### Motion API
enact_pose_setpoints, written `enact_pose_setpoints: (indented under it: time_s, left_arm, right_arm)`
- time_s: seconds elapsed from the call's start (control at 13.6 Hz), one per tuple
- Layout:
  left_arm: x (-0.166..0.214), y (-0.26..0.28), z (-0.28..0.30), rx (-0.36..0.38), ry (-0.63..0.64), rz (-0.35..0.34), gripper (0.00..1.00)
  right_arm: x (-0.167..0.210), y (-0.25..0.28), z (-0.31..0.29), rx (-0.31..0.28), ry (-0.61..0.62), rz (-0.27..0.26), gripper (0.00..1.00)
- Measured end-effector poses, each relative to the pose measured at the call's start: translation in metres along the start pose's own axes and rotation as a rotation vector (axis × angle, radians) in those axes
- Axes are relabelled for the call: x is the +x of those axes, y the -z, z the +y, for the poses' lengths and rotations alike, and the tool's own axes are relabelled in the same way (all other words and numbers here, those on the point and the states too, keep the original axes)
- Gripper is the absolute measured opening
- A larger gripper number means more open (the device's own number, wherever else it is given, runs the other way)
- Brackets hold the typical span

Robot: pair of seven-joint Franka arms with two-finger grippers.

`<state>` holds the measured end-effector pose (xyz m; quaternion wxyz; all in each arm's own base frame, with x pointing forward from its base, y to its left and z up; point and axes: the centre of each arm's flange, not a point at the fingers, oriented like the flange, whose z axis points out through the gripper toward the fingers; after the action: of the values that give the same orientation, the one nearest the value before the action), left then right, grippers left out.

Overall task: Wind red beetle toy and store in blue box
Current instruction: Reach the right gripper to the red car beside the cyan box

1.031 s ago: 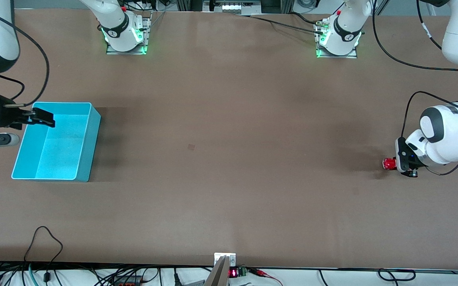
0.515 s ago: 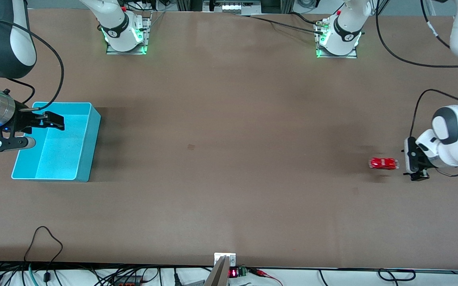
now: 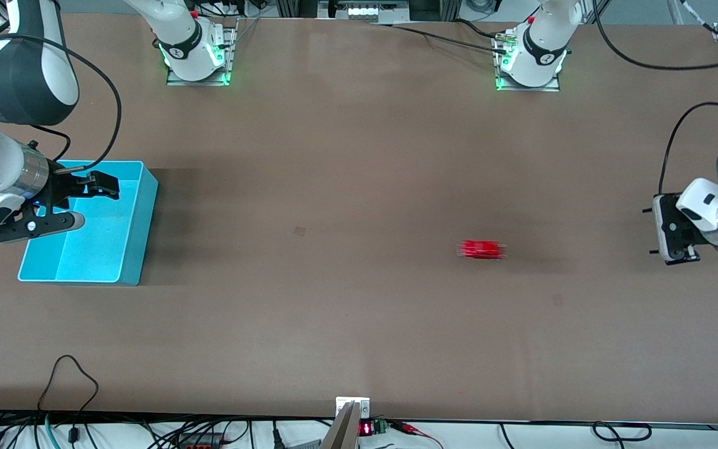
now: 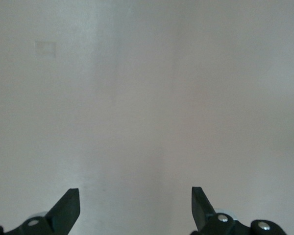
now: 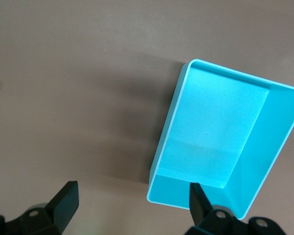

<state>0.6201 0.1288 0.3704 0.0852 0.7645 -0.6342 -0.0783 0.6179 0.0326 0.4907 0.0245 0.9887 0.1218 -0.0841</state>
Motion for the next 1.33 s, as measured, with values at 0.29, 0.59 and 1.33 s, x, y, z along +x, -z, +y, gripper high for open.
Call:
enact_pose_setpoints:
  time_s: [0.29, 0.59, 1.33]
  left_arm:
    - [0.026, 0.047, 0.035, -0.041, 0.133, -0.023, 1.0]
    - [0.044, 0.086, 0.067, -0.042, 0.28, -0.054, 1.0]
    - [0.117, 0.123, 0.109, -0.013, 0.617, -0.098, 1.0]
  right_arm:
    - [0.0, -0.029, -0.018, 0.01, 0.028, -0.036, 1.0]
    - [-0.005, -0.07, -0.018, 0.0, 0.029, 0.045, 1.0]
    - [-0.036, -0.176, -0.036, -0.049, 0.79, 0.148, 1.0]
